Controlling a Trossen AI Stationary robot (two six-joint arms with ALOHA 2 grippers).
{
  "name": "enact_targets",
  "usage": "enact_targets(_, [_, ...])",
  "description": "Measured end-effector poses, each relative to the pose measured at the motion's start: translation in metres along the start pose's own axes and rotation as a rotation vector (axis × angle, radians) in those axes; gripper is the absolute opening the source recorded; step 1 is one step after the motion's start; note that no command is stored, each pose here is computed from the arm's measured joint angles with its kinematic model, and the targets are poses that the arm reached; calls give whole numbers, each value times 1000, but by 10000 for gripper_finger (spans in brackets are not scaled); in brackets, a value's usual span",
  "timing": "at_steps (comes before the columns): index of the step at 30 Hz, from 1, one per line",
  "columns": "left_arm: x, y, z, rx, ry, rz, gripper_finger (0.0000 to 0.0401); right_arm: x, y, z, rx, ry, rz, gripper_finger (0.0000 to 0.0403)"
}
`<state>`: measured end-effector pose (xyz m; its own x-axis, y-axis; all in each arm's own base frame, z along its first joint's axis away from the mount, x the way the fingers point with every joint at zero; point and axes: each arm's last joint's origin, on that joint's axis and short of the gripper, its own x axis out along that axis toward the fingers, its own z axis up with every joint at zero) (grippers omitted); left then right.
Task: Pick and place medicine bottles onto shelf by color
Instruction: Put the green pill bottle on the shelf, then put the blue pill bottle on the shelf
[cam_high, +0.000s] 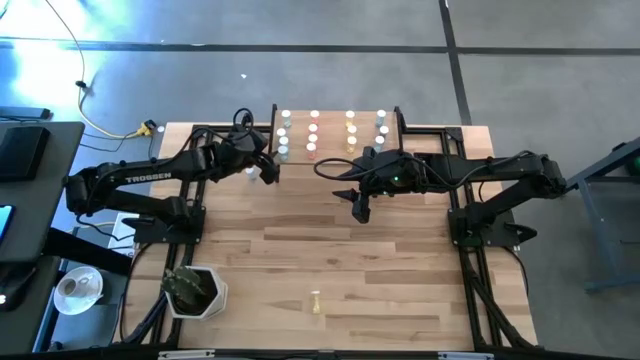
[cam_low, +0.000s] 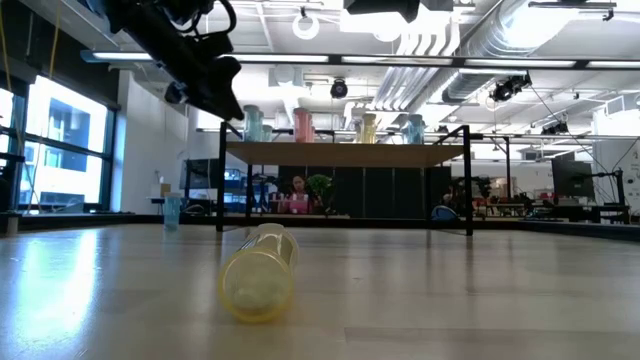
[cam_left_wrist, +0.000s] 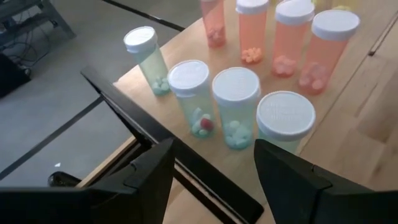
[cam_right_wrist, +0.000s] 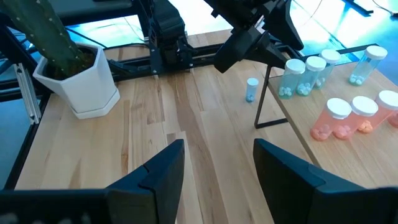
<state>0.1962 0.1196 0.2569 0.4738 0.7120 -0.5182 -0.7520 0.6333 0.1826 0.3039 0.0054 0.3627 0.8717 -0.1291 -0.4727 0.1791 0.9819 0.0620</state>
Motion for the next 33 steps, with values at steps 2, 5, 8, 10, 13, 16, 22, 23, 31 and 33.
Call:
enact_targets(2, [0,0,0,0,-3,-10,209,0,0,0,0,0,0,184])
enact_targets(5, [0,0,0,2,-3,-2,209,0,0,0,0,0,0,184])
enact_targets(8, [0,0,0,1,-3,1,209,0,0,0,0,0,0,184])
enact_targets(10, [0,0,0,2,-3,2,209,0,0,0,0,0,0,184])
enact_targets(13, [-1,1,0,2,-3,11,209,0,0,0,0,0,0,184])
enact_targets(16, [-6,3,1,-1,-11,22,209,0,0,0,2,4,-1,184])
enact_targets(22, [-20,9,4,-20,-54,18,209,0,0,-1,19,6,-1,184])
enact_targets(23, [-21,9,5,-23,-59,18,209,0,0,-1,19,6,-1,184])
enact_targets(31, [-34,12,8,-24,-108,-65,209,0,0,-1,26,7,0,184])
enact_targets(33, [-39,13,9,-29,-128,-121,209,0,0,-1,41,9,0,184])
